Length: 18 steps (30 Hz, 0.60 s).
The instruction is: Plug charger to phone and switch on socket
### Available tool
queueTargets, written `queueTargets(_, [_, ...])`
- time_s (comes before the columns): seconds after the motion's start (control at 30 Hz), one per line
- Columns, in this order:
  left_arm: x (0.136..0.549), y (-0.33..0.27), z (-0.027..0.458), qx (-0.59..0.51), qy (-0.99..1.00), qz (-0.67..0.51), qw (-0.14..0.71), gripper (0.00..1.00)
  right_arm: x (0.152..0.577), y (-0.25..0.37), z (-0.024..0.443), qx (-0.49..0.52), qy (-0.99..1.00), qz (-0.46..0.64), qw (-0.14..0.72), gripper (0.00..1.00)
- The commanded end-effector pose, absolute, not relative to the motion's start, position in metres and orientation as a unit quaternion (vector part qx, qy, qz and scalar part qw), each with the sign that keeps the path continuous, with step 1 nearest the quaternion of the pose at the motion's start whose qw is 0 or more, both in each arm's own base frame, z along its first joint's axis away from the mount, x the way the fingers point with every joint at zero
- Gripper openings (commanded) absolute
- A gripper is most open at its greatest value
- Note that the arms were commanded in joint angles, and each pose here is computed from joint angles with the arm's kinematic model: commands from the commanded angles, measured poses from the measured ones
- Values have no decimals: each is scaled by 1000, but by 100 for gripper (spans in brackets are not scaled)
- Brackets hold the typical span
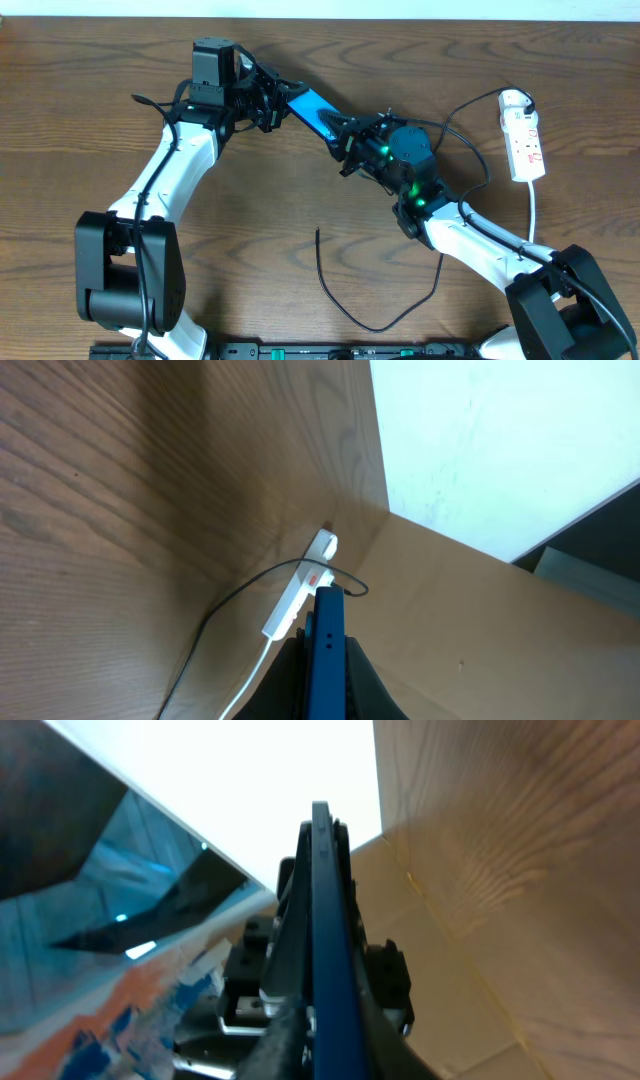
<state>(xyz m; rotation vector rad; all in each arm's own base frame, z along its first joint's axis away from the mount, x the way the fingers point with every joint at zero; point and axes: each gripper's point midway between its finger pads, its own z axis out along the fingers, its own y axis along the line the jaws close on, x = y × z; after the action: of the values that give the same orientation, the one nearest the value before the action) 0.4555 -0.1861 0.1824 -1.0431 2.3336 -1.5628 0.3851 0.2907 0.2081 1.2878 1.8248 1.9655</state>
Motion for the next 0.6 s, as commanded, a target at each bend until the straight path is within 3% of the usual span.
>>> queueTargets(0.0, [455, -186, 195, -343, 773, -527, 83, 8, 385, 295, 219, 415, 613, 667, 89, 24])
queueTargets(0.03, [455, -186, 195, -343, 773, -527, 83, 7, 385, 295, 219, 415, 613, 667, 89, 32])
queueTargets(0.13, [455, -185, 195, -343, 773, -527, 83, 8, 385, 295, 219, 415, 613, 667, 89, 39])
queueTargets(0.27, [455, -185, 195, -344, 773, -527, 84, 7, 385, 295, 219, 414, 613, 667, 89, 77])
queueTargets(0.33, [456, -182, 195, -346, 772, -527, 85, 7, 385, 295, 219, 415, 613, 666, 89, 91])
queueTargets(0.4, [458, -178, 195, -347, 771, -526, 89, 7, 385, 294, 219, 415, 613, 666, 90, 98])
queueTargets(0.57, [463, -157, 196, -356, 764, -529, 95, 8, 386, 293, 218, 412, 615, 665, 95, 99])
